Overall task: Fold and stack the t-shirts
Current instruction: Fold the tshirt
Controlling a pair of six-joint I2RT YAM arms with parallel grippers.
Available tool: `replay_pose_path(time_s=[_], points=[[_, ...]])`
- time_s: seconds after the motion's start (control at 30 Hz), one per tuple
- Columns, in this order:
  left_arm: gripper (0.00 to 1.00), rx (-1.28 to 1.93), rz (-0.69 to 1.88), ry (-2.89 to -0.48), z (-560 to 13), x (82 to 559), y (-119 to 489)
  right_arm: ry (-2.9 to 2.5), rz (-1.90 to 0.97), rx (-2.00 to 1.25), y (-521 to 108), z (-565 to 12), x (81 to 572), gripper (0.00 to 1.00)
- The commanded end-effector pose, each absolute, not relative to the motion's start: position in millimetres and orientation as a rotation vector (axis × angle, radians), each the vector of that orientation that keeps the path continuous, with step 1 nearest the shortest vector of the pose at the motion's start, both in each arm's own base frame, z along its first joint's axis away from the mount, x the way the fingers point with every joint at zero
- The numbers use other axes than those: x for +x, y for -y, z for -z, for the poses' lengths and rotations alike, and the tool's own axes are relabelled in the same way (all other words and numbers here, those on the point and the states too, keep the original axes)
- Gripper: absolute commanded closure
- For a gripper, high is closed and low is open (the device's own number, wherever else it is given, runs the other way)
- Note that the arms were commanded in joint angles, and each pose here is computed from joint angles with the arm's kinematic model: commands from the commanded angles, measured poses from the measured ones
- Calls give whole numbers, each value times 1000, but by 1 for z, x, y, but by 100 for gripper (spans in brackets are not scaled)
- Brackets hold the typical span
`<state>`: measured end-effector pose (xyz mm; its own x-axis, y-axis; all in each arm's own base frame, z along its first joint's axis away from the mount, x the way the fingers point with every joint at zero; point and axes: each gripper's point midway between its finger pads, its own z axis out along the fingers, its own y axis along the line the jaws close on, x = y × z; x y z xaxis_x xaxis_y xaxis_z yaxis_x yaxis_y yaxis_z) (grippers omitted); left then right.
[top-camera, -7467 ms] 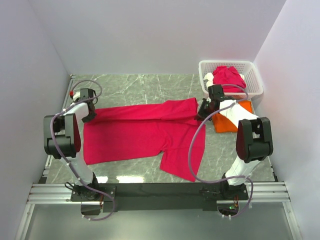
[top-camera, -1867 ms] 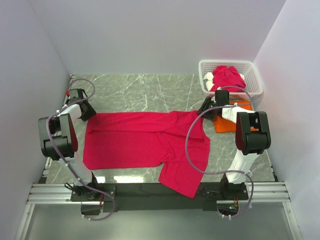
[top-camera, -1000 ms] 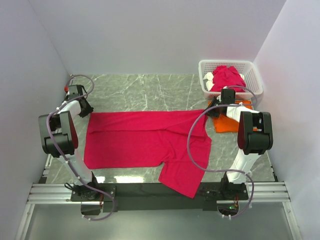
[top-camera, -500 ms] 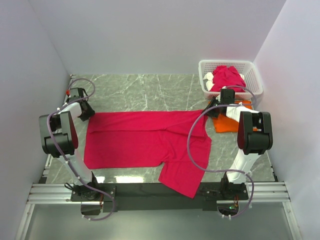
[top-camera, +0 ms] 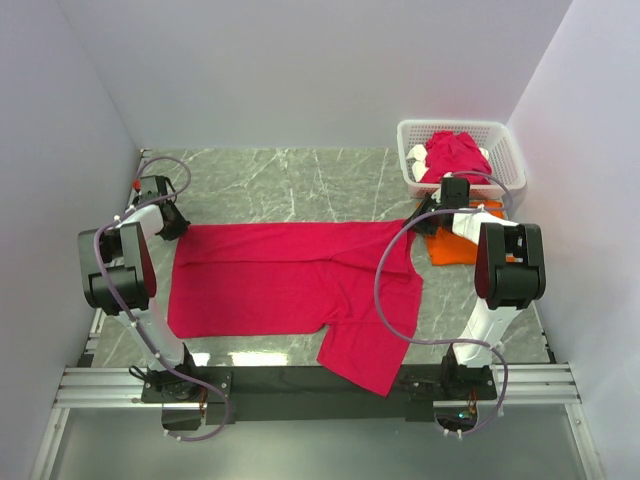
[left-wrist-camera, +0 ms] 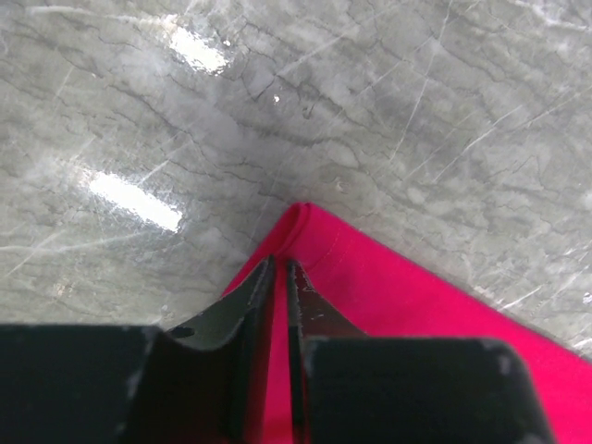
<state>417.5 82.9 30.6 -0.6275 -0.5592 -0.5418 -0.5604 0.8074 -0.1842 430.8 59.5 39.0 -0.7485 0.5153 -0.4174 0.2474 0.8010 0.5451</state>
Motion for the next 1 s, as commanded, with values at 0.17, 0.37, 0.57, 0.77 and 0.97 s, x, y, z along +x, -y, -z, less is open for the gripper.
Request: replay_pose_path(time_s=[0.17,0.37,0.57,0.77,0.97], points=[[91,-801,-26,-2392,-29,423,-86,-2351,-629,519,-58,-62,448,100],[78,-838,-44,-2415,-20,416,-87,-2347,-631,513,-58,-64,448,100],[77,-836,-34,-2428,-16,412,-84,-2344,-640,519,-59,-64,449,100],[99,-833,-91,-2409,-26,415,-93,-2342,-626,527,-57,-64,449,100],[99,-818,-162,-2337,-54,427,-107,-2343,-595,551,-51,-63,450,100]])
